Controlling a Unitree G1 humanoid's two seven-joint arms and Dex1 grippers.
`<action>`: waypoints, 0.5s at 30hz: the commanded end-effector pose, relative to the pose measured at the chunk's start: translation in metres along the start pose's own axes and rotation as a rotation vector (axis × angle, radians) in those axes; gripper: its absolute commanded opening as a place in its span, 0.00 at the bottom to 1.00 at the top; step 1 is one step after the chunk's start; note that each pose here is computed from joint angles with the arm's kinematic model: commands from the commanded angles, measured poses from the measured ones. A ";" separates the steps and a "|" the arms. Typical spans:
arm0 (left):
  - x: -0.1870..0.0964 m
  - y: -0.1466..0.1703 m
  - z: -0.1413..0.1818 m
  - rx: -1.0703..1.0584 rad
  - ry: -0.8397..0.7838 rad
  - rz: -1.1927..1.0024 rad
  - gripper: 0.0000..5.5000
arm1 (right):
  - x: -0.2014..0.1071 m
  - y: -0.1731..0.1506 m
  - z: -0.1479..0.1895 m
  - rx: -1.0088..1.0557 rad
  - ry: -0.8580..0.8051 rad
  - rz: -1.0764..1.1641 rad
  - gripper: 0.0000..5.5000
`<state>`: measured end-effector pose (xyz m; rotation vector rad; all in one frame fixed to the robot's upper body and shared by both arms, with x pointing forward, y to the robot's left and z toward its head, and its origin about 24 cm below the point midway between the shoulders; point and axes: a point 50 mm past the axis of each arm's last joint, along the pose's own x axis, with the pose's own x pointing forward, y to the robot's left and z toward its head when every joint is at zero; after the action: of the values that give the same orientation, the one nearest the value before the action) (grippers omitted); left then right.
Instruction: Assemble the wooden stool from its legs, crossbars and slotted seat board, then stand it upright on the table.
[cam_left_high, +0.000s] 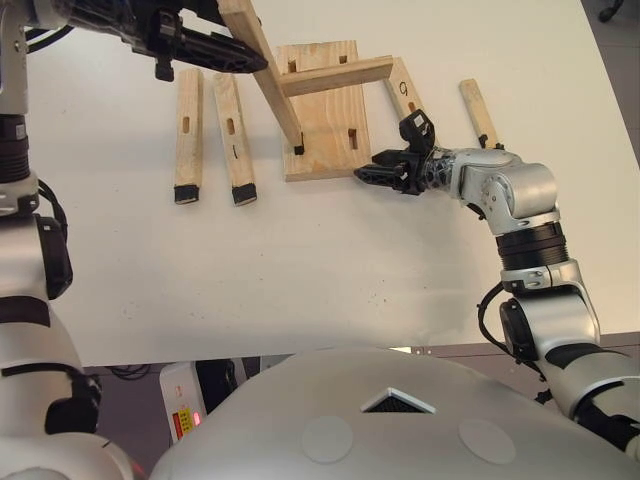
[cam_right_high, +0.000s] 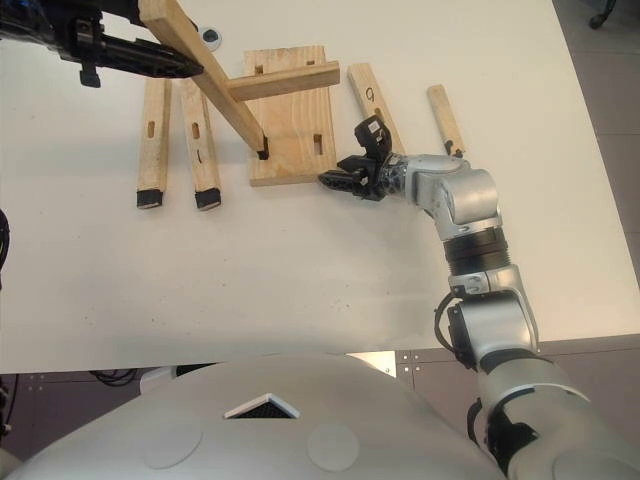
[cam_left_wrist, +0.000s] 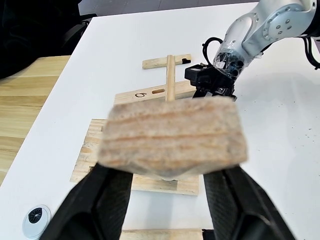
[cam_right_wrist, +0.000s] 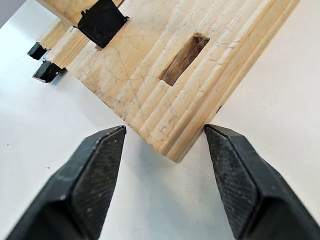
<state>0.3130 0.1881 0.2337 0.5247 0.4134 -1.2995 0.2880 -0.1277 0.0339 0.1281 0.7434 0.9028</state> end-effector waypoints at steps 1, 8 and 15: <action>-0.002 -0.003 -0.008 -0.015 0.039 -0.019 0.36 | 0.003 -0.002 -0.015 0.045 0.065 -0.016 0.53; 0.003 -0.002 -0.017 -0.027 0.068 -0.009 0.36 | 0.004 -0.001 -0.016 0.045 0.063 -0.013 0.53; 0.021 -0.018 -0.042 -0.102 0.086 -0.043 0.36 | 0.005 0.000 -0.015 0.041 0.067 -0.006 0.53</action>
<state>0.3051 0.1893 0.2165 0.5430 0.4273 -1.2987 0.2877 -0.1270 0.0332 0.1250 0.7476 0.9035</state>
